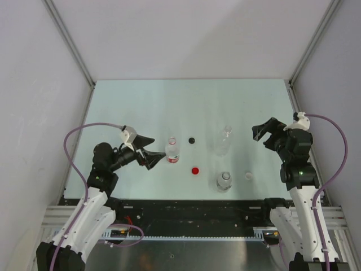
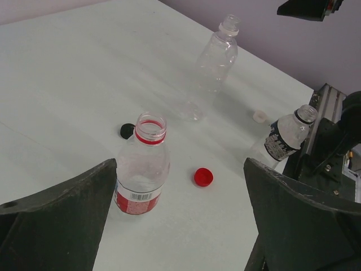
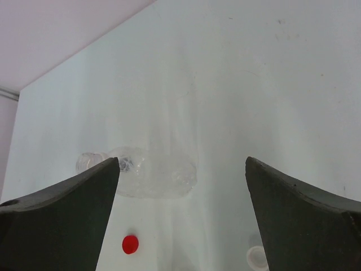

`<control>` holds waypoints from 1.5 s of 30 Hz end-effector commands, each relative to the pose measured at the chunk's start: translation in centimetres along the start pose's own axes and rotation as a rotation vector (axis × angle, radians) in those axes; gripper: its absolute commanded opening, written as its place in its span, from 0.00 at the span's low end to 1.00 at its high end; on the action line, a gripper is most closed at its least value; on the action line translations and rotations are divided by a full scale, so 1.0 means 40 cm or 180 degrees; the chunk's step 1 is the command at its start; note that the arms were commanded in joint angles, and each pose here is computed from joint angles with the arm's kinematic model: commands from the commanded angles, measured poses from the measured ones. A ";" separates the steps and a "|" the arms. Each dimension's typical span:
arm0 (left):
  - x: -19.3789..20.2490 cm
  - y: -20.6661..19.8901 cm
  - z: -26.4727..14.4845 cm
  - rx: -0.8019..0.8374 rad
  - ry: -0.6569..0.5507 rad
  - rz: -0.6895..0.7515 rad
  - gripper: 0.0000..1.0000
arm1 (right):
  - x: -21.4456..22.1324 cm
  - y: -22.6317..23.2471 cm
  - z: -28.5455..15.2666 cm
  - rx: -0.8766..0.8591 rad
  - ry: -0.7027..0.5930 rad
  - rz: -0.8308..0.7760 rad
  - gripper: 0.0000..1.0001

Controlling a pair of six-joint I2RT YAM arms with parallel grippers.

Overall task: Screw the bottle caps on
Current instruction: Pick up the bottle cap from the center of the board.

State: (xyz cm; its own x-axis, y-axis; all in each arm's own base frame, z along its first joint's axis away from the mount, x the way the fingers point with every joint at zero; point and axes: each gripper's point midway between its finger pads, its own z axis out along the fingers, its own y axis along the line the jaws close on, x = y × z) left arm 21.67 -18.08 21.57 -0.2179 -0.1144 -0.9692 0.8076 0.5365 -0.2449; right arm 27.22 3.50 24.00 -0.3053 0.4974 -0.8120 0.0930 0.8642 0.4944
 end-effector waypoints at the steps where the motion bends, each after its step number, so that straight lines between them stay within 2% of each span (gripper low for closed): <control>1: -0.009 -0.015 0.000 0.0109 -0.0073 0.0162 1.00 | -0.027 0.043 -0.008 -0.0243 -0.0088 0.0007 0.99; 6: 0.004 0.028 0.009 -0.0167 -0.0044 -0.0020 0.99 | -0.029 0.080 -0.023 -0.0481 -0.0037 -0.0047 0.99; 10: 0.010 0.041 0.017 -0.0225 0.0003 -0.0151 0.99 | -0.035 0.139 -0.040 -0.0797 0.0178 -0.0135 0.99; 15: -0.030 0.090 0.006 -0.0715 -0.0229 -0.0393 1.00 | -0.038 0.273 -0.074 -0.1351 0.0414 -0.0365 0.99; 20: -0.050 0.105 -0.003 -0.0958 -0.0346 -0.0822 0.99 | 0.047 0.409 -0.078 -0.1216 0.0543 -0.1222 0.99; 25: 0.019 0.150 -0.026 -0.1478 -0.0233 -0.1507 0.99 | 0.191 0.521 -0.103 -0.1431 0.0843 -0.1682 0.99; 29: 0.054 0.163 -0.037 -0.1682 -0.0199 -0.1850 0.99 | 0.323 0.498 -0.067 -0.1229 0.1326 -0.1923 0.97; 36: 0.099 0.135 -0.041 -0.1538 -0.0084 -0.1964 1.00 | 0.531 0.457 -0.038 -0.1192 0.2219 -0.2187 0.82; 41: 0.138 0.109 -0.045 -0.1412 -0.0010 -0.2106 1.00 | 0.625 0.397 0.024 -0.0861 0.2538 -0.2181 0.69; 45: 0.154 0.092 -0.048 -0.1320 0.0018 -0.2156 0.99 | 0.653 0.357 0.061 -0.0752 0.2647 -0.2084 0.67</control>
State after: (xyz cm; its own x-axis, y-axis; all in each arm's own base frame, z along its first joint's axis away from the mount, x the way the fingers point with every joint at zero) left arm 23.26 -14.25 14.41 -0.5649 -0.5236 -0.6378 0.1952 0.6662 -0.7198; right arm 22.01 29.19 9.99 -0.7530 -0.3859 -0.5330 -0.5168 0.8482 0.1159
